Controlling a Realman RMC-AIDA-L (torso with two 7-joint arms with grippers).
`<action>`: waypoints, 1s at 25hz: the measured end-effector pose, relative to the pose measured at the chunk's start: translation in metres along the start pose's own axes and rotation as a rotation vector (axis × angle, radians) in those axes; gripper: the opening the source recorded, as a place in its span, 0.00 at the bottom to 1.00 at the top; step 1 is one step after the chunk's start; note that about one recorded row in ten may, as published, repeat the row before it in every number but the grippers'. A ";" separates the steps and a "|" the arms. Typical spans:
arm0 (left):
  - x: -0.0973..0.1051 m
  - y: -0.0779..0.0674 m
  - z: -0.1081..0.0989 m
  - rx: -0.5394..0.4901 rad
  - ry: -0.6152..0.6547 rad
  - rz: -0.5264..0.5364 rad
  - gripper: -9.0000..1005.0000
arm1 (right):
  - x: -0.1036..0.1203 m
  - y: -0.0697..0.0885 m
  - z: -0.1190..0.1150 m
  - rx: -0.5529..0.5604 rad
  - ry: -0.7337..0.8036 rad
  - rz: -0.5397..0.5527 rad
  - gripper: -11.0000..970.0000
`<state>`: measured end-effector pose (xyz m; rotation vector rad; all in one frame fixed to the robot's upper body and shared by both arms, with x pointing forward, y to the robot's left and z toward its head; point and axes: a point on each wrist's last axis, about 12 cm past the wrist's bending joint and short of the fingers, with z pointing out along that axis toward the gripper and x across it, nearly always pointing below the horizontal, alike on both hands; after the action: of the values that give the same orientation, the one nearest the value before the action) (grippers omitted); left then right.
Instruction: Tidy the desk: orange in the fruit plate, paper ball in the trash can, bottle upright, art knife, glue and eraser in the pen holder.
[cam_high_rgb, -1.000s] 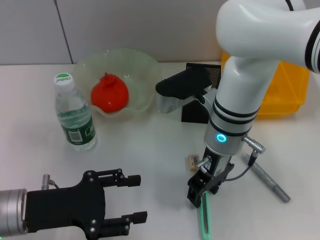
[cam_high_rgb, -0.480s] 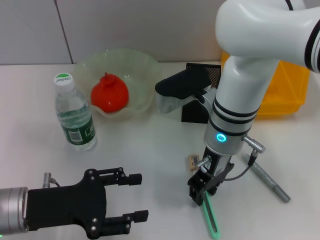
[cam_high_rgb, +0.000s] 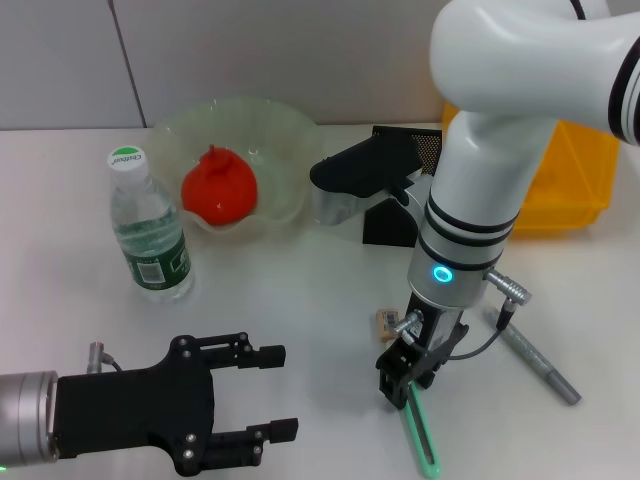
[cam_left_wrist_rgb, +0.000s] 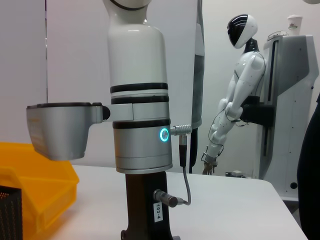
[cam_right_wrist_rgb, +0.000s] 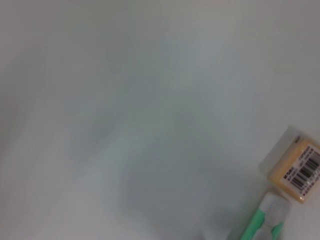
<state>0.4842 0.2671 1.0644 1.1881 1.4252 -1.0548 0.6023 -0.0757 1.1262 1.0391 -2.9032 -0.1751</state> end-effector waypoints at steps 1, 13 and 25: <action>0.000 0.000 0.000 0.000 0.000 0.000 0.67 | 0.000 0.000 0.000 0.000 0.001 0.001 0.41; -0.001 0.001 0.000 0.000 0.001 0.010 0.67 | 0.002 -0.002 0.002 -0.005 -0.002 0.007 0.39; -0.001 0.001 0.000 0.000 0.001 0.015 0.67 | 0.001 -0.001 0.002 -0.008 -0.003 0.007 0.27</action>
<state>0.4851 0.2670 1.0650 1.1979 1.4154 -1.0439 0.6018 -0.0774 1.1236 1.0276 -2.9062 -0.1881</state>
